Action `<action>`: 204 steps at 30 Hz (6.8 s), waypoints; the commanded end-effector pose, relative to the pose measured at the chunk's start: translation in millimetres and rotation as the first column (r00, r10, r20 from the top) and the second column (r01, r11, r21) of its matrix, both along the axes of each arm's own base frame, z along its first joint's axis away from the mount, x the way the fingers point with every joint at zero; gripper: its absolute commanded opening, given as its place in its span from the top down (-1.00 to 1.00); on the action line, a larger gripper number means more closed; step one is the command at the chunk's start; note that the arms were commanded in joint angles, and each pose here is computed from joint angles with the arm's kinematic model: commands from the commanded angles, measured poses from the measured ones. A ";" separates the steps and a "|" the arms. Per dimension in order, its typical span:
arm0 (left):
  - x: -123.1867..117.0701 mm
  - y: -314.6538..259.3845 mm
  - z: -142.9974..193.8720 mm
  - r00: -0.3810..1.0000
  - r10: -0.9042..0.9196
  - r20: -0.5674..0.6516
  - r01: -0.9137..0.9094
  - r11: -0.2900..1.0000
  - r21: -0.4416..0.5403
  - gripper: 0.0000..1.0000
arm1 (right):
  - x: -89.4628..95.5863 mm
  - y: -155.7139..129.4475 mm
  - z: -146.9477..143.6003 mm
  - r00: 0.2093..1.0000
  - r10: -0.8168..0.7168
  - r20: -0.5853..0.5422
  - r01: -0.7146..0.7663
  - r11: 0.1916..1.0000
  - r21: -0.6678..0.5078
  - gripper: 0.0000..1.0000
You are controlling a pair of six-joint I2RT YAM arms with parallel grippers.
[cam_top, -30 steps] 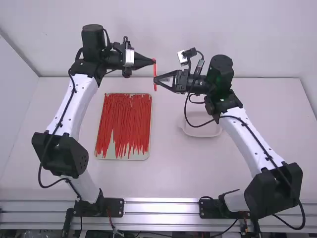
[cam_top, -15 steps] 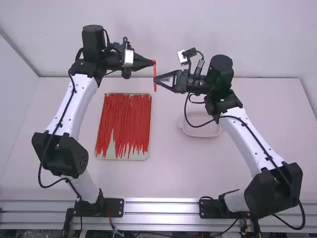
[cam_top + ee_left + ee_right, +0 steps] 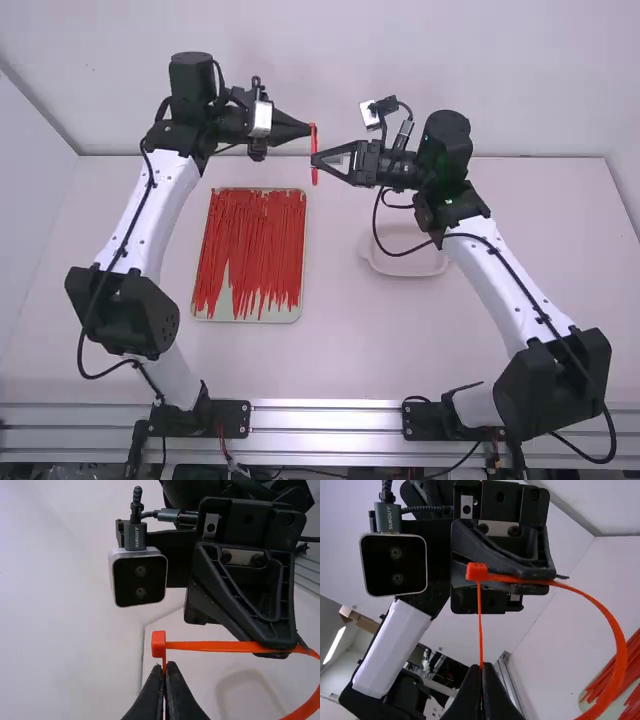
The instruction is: Fasten the cable tie
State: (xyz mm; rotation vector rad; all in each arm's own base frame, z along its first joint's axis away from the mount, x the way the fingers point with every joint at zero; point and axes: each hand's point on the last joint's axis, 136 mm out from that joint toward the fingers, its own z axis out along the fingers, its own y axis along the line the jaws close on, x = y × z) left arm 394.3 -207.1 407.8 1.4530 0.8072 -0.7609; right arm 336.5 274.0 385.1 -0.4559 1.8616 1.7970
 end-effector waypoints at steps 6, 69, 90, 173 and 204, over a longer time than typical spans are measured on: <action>-12.1 -3.3 10.1 0.998 -0.045 0.036 0.046 0.999 -0.014 0.96 | 2.5 -2.2 -0.1 1.000 -0.017 0.008 0.017 1.000 0.001 1.00; -42.4 -15.4 -5.4 0.984 -0.149 -0.095 0.146 0.989 -0.038 0.96 | 31.2 -29.6 3.3 0.989 -0.149 -0.004 0.149 0.989 0.013 0.48; -50.5 -29.1 -13.8 0.971 -0.157 -0.180 0.157 0.988 -0.017 0.96 | 17.8 -24.6 8.5 0.996 -0.074 -0.047 0.075 0.997 0.032 0.31; -36.5 -27.8 -89.7 0.776 -0.096 -0.624 0.031 0.993 -0.114 0.95 | 36.5 -48.8 -10.8 0.979 -0.152 0.134 0.160 0.986 -0.048 -0.97; -45.7 -39.3 -63.6 0.746 -0.142 -0.651 0.097 0.990 -0.104 0.95 | 22.4 -31.7 -19.5 0.989 -0.086 0.122 0.095 0.993 -0.072 1.00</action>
